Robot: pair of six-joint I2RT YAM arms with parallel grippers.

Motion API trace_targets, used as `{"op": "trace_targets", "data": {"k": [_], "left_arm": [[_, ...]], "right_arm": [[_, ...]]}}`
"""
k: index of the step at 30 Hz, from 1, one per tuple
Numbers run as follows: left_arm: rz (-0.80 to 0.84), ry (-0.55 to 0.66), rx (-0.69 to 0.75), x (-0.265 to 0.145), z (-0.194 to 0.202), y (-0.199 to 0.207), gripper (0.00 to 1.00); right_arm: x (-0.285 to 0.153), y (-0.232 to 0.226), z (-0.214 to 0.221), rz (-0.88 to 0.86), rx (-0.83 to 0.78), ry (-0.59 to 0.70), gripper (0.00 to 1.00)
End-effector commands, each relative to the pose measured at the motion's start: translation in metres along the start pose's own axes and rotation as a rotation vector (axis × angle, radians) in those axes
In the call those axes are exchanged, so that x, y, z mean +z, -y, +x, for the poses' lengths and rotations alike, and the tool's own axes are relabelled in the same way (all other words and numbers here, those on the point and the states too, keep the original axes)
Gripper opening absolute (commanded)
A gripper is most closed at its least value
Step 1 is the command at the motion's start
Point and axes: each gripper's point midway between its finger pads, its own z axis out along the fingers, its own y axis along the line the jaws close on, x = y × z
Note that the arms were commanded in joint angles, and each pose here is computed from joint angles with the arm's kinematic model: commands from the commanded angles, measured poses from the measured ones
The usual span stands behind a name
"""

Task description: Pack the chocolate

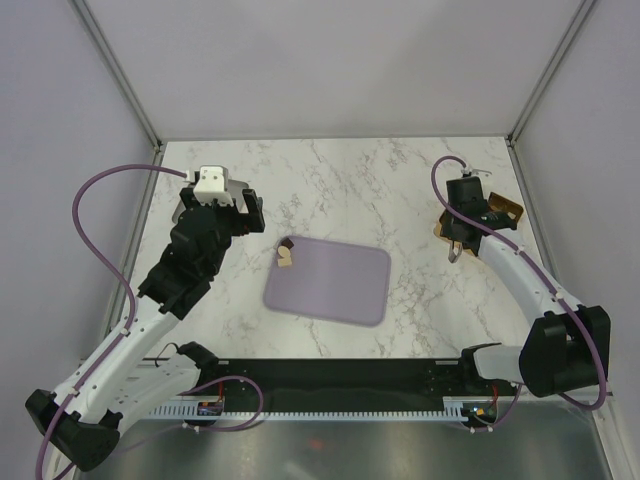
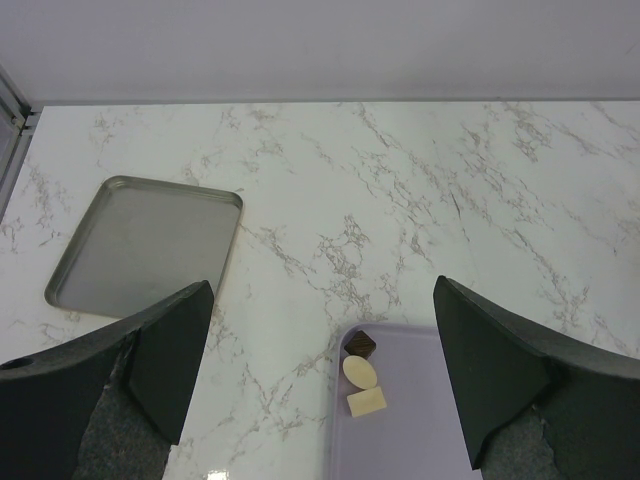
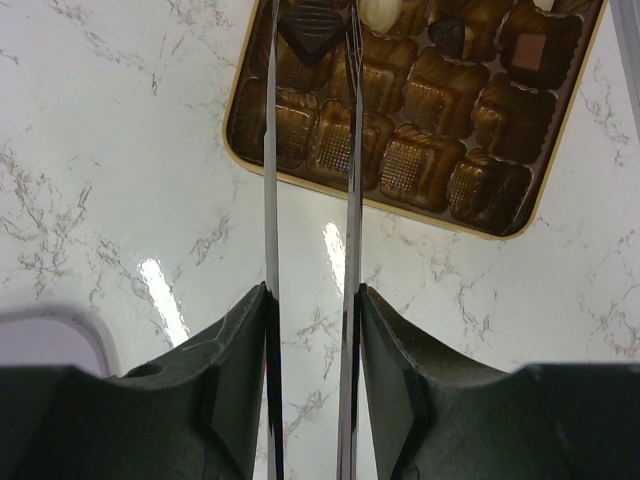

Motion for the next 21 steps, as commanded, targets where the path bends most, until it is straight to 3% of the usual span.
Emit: {"op": "trace_targets", "data": {"k": [1,21], "left_arm": [[-0.017,0.046,0.006,-0.002,-0.017,-0.004,1.00],[-0.020,0.048,0.005,-0.002,-0.017,-0.005,1.00]], "right_arm": [[-0.002,-0.007,-0.021,-0.028,0.022,0.059,0.47],[-0.021,-0.005,-0.042,-0.044,0.037,0.117,0.50]]}}
